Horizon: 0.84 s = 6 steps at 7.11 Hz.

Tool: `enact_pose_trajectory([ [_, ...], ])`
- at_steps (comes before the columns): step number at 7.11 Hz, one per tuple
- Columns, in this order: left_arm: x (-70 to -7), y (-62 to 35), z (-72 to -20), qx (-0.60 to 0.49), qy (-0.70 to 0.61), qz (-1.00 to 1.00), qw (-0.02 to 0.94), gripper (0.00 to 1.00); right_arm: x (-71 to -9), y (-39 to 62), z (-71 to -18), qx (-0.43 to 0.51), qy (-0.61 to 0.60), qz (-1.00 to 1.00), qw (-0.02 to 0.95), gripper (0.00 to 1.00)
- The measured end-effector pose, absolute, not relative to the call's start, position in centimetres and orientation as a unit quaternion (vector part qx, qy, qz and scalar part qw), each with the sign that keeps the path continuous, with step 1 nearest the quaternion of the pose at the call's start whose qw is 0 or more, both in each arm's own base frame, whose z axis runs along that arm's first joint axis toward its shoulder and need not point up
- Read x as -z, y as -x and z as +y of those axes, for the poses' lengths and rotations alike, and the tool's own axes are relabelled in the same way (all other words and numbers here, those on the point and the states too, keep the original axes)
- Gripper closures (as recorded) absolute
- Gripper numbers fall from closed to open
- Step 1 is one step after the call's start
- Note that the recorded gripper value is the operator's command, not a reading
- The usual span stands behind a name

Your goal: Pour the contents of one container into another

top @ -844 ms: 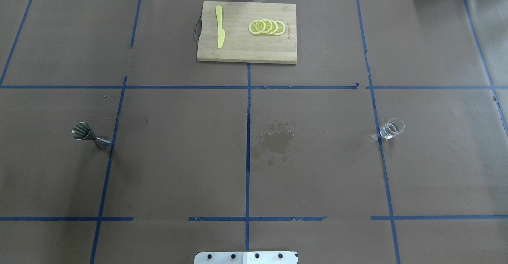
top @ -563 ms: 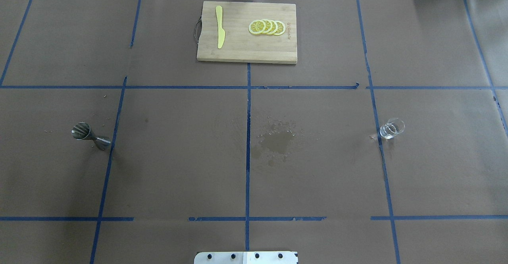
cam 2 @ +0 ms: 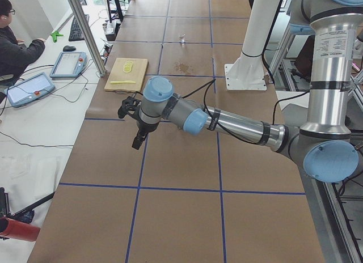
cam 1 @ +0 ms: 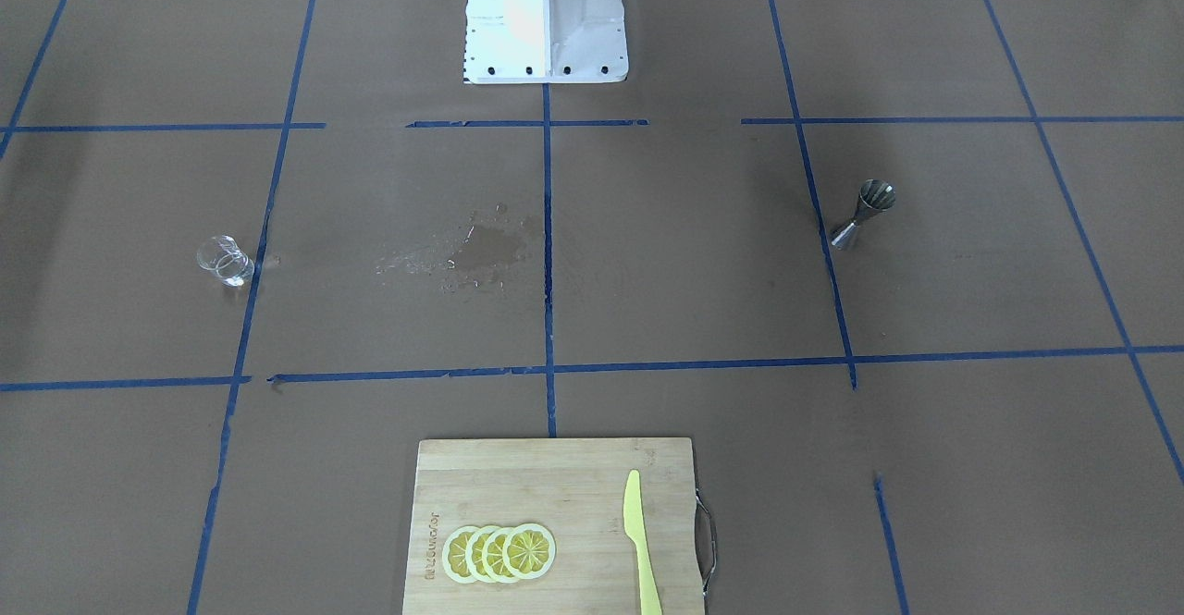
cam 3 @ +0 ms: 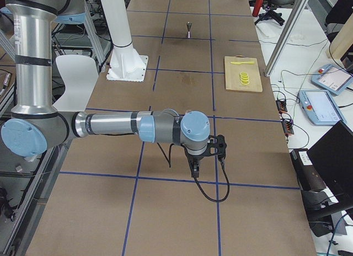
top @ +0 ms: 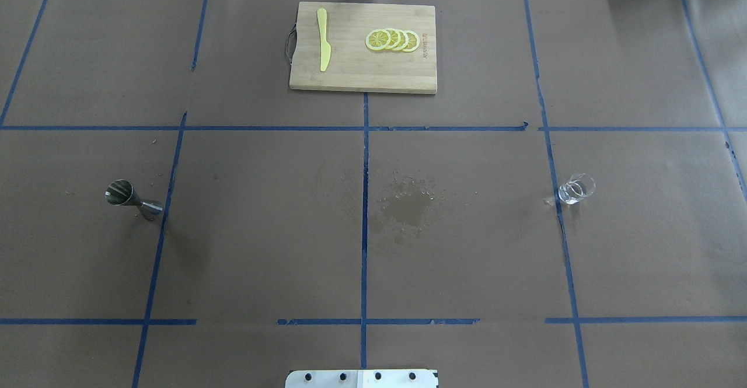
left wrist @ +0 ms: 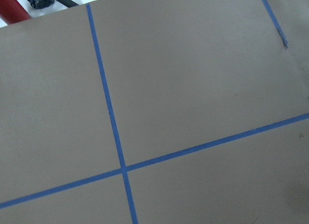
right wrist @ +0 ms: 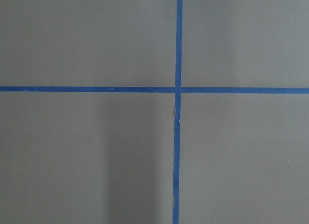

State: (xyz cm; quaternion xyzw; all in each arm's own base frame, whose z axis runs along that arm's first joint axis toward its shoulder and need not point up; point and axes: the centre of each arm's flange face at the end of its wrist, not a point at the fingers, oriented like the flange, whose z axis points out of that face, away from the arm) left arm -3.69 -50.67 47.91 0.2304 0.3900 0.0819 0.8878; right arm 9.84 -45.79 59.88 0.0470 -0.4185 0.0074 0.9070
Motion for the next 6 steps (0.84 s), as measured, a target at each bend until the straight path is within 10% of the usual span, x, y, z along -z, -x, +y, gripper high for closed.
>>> enact_pose_trajectory([
  [6,-33.6,-9.6,-44.3,0.095,-0.207,0.452,0.862,0.0,-58.6,-9.4,-45.4,-0.002,-0.055,-0.431,0.901,0.0],
])
